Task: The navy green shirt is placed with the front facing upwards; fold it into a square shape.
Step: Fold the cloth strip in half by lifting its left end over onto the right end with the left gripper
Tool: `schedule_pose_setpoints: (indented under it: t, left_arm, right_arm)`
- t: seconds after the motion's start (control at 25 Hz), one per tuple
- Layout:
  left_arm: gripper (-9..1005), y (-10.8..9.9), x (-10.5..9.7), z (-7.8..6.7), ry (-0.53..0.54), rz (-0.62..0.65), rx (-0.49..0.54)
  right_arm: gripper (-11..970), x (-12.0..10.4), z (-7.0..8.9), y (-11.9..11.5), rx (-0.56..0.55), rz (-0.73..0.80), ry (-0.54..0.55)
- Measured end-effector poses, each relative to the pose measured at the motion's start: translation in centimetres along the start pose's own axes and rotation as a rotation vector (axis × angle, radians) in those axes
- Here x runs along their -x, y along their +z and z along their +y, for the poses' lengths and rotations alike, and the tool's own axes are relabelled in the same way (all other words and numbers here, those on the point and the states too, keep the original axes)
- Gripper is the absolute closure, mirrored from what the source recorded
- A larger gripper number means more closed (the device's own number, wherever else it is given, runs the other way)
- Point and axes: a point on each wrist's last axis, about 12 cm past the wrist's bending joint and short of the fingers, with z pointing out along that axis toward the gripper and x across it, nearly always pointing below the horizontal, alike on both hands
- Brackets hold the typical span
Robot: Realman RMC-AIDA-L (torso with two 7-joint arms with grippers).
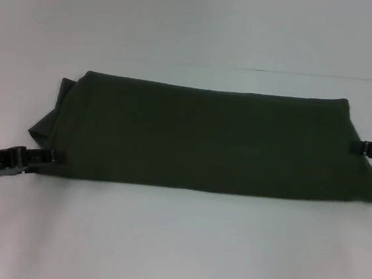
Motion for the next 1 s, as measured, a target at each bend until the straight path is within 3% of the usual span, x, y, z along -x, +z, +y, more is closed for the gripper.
schedule_pose_setpoints:
  t: [0.32, 0.6, 1.0]
  left_arm:
    - [124, 0.6, -0.5, 0.0, -0.033, 0.028, -0.014]
    - [108, 0.8, -0.6, -0.2, -0.052, 0.039, -0.025]
    - [110, 1.1, -0.6, 0.2, -0.061, 0.031, 0.006]
  right_arm:
    - [148, 0.9, 1.3, 0.6, 0.067, -0.007, -0.074]
    - [31, 1.1, 2.8, 0.7, 0.188, -0.042, -0.155]
    - [37, 0.2, 5.8, 2.1, 0.367, 0.051, -0.351]
